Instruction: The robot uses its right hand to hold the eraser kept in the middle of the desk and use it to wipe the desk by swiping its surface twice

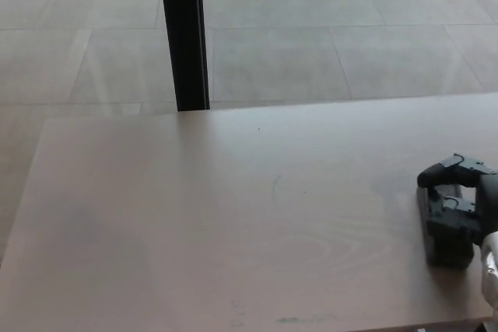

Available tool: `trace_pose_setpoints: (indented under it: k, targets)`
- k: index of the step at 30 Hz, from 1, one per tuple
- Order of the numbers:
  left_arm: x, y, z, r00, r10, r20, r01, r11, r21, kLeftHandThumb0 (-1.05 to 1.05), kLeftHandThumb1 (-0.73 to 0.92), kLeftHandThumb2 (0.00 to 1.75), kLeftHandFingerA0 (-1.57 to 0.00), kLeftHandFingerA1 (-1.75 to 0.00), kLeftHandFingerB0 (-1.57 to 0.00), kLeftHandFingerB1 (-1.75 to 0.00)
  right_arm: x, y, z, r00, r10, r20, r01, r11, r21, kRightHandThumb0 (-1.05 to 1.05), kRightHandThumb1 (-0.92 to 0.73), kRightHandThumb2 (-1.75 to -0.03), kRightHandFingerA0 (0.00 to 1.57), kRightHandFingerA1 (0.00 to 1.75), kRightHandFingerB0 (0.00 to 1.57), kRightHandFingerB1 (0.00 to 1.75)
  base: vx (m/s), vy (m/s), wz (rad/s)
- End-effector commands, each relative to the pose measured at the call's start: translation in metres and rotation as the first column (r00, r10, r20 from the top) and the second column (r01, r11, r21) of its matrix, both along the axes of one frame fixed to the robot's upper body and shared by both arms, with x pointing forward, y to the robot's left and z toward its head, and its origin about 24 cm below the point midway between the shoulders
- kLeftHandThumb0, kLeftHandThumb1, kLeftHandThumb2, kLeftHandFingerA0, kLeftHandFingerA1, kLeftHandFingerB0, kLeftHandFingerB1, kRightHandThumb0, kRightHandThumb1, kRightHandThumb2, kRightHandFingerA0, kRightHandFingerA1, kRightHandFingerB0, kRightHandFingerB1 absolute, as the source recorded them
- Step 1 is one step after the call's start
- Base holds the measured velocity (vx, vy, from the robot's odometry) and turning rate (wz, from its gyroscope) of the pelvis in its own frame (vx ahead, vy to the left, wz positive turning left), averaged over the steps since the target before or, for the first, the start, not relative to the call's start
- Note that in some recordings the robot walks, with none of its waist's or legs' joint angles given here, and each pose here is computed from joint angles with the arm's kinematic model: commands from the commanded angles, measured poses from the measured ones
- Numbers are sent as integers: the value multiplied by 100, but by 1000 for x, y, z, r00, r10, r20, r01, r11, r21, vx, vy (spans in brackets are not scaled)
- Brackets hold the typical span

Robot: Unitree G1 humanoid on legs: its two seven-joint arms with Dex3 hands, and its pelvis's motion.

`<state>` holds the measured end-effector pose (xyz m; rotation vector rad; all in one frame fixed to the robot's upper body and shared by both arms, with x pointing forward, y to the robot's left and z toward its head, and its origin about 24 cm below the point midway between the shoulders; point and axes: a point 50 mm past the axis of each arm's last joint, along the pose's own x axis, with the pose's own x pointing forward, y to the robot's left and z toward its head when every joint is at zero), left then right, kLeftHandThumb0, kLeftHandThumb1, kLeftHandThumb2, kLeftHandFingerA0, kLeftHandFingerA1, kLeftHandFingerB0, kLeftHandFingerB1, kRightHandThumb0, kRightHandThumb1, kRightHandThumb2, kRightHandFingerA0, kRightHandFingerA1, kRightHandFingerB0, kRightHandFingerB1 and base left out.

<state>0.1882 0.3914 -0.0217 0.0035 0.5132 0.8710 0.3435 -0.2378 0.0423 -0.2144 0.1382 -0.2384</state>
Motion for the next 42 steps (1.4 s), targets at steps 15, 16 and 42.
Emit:
trace_pose_setpoints:
  k: [15,16,42]
  targets:
    - [-3,3,2,1000,14,7,-14,1000,9,-63,68,63,-47,-99,-51,-82,-31,-101,4,904,-423,-65,422,906,-39,-24,-56,-106,98,175,74,163,0,0,0]
    - [-3,6,3,1000,23,14,-23,1000,9,-66,67,65,-48,-101,-50,-82,-29,-101,8,903,-426,-57,425,905,-28,-22,-59,-102,99,175,74,166,0,0,0]
    - [5,3,6,1000,-11,4,10,1000,27,-63,70,63,-50,-102,-48,-78,3,69,-20,993,69,-99,-59,993,99,-22,-53,-117,99,175,81,159,0,0,0]
